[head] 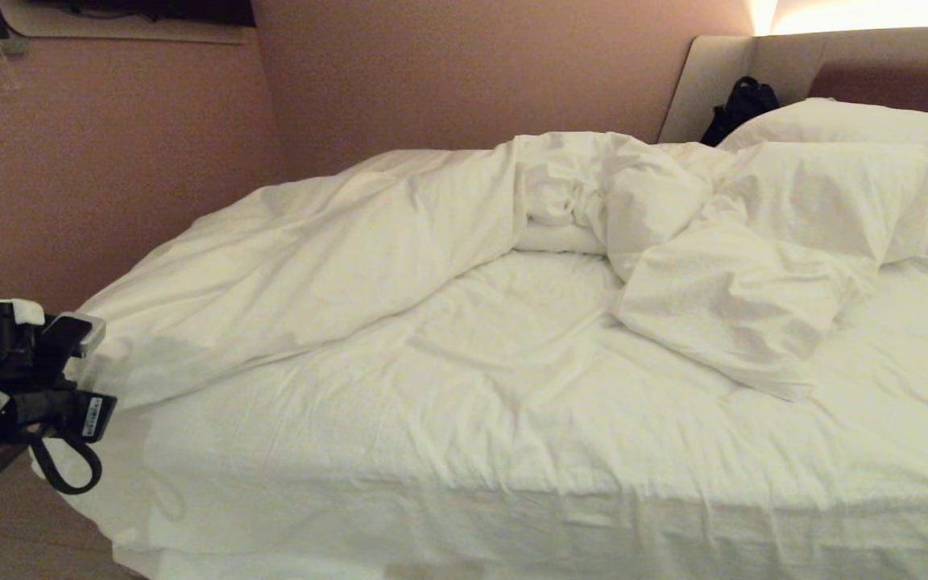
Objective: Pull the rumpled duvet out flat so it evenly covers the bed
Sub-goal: Flatten the corners of the folded blanket
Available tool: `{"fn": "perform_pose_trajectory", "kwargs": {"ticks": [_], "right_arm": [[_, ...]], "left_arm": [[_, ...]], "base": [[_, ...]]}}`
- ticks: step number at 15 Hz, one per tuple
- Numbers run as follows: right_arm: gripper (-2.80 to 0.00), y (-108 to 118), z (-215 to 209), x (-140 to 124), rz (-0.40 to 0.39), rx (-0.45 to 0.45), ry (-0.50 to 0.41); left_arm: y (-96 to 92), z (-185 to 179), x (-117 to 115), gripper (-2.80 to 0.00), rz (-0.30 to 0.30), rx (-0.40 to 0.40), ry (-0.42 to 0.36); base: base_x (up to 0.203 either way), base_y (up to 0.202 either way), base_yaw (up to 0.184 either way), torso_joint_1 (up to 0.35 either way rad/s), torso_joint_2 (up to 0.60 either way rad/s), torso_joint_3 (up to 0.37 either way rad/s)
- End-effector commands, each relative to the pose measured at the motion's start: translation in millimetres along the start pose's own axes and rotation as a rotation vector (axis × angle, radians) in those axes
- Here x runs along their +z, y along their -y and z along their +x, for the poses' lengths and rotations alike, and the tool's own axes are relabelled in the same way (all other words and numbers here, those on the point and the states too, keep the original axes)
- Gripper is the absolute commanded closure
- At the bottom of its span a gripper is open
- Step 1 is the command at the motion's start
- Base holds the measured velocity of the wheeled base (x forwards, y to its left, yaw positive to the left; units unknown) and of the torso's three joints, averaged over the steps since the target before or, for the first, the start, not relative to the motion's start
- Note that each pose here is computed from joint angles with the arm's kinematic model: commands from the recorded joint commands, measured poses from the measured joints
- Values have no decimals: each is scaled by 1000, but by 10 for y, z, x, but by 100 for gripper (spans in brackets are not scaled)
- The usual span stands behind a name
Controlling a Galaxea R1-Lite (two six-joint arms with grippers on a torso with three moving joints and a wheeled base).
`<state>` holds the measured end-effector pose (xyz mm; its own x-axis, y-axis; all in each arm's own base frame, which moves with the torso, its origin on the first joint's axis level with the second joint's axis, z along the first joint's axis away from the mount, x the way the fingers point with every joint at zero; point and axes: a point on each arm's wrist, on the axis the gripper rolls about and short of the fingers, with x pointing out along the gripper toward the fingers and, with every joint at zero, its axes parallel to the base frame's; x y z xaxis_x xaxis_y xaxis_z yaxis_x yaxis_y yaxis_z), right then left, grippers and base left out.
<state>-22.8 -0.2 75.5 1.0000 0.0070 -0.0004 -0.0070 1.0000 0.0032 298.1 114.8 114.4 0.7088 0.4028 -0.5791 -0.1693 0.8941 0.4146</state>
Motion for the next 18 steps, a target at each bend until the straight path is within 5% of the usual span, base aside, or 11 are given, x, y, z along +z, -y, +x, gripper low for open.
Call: {"fn": "perform_pose_trajectory", "kwargs": {"ticks": [1,7,16,17,18], "right_arm": [[0,0,0,0,0,1,0],[0,0,0,0,0,1,0],[0,0,0,0,0,1,0],[0,0,0,0,0,1,0],[0,0,0,0,0,1,0]], "left_arm": [[-56,22,-49,0,5,13,-16],[-270,96,-99,0,-26,18,18],[-586,428,-247,0,-93,-91,76],[-589,460,-238,-280,-89,-93,105],[-590,485,-238,-280,-87,-89,117]], "base": [[0,0,0,0,0,0],[0,0,0,0,0,0],[0,0,0,0,0,0],[0,0,0,0,0,0],[0,0,0,0,0,0]]}}
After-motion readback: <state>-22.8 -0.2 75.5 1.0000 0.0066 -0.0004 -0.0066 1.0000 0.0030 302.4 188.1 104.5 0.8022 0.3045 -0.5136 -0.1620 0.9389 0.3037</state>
